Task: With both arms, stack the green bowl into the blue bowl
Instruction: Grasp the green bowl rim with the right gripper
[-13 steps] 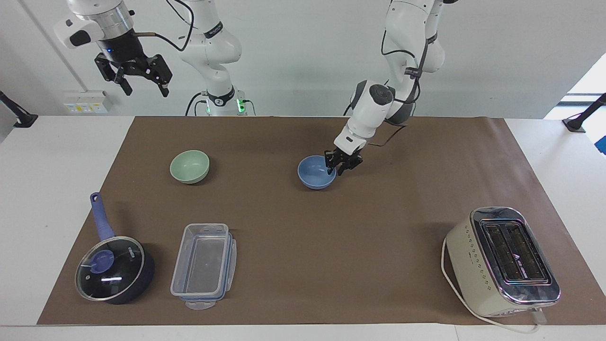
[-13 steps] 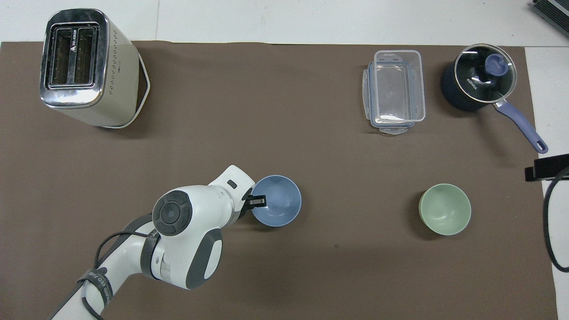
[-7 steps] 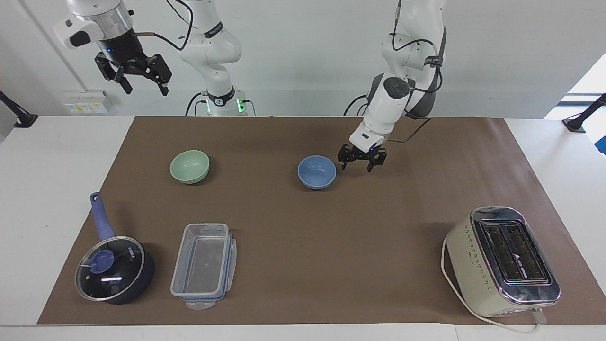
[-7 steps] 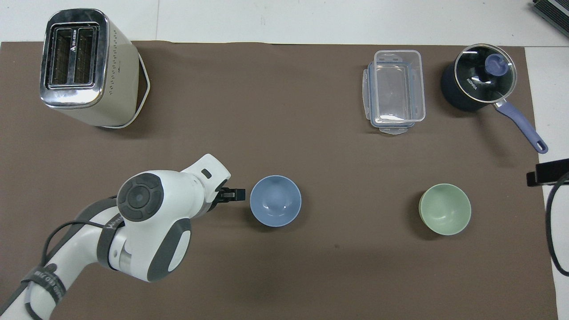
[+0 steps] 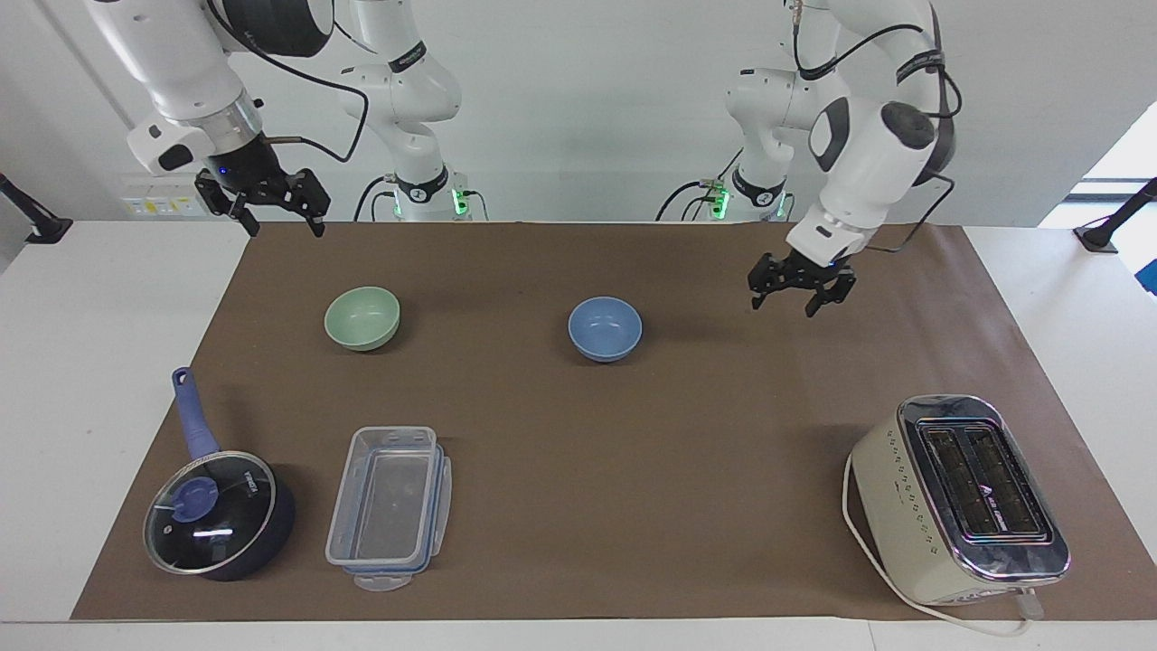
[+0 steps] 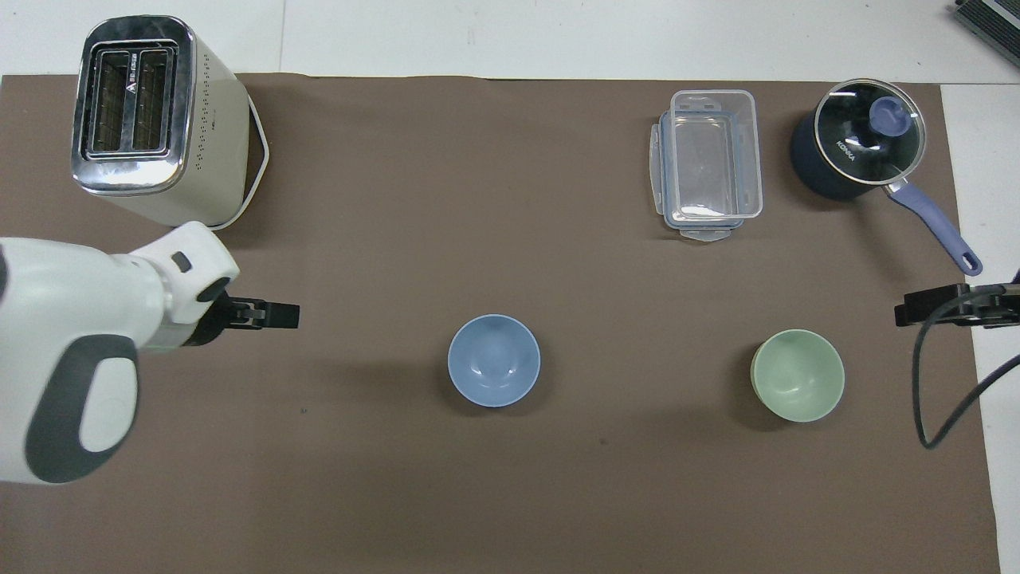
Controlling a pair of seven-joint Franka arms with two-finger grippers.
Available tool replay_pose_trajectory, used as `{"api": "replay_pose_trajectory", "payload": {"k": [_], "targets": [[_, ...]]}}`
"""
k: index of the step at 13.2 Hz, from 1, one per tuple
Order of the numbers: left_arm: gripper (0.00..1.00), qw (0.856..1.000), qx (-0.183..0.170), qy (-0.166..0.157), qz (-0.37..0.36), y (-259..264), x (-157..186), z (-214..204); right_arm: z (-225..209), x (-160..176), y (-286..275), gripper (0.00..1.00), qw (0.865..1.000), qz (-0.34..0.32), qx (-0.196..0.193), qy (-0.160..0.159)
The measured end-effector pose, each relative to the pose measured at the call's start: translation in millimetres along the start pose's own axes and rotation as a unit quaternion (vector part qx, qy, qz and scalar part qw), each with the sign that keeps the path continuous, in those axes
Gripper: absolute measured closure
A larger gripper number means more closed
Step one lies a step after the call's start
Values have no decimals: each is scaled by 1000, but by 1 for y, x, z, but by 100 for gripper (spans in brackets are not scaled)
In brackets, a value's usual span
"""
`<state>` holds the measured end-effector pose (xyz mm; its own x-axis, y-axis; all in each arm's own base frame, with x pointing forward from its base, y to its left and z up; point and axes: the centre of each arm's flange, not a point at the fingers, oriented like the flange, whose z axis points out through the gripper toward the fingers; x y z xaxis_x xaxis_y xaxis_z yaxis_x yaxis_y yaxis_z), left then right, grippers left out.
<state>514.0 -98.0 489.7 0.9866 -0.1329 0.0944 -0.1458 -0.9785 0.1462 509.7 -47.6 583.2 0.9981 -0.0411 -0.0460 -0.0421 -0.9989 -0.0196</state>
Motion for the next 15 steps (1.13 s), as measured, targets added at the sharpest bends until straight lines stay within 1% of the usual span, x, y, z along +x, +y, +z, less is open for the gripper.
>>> {"api": "replay_pose_trajectory", "payload": {"k": [2,3,5,7,10,13,15], "targets": [[0,1000,24,15,13,-19,17,-59,27,1,3,0,1000,-7,1,-8],[0,999,40,22,20,-20,24,-84,43,1,8,0,1000,-18,1,-9],[0,998,55,32,20,-26,34,-126,80,1,17,0,999,-35,2,-10],[0,998,61,22,12,-38,39,-158,125,-3,25,0,999,-51,1,-5],[0,997,72,15,1,-57,48,-178,189,-16,33,0,997,-74,0,1],[0,997,72,-7,-6,-72,47,-176,230,-27,45,0,995,-95,-3,11],[0,997,72,-12,-6,-72,46,-176,253,-33,60,0,995,-100,-3,9]]}}
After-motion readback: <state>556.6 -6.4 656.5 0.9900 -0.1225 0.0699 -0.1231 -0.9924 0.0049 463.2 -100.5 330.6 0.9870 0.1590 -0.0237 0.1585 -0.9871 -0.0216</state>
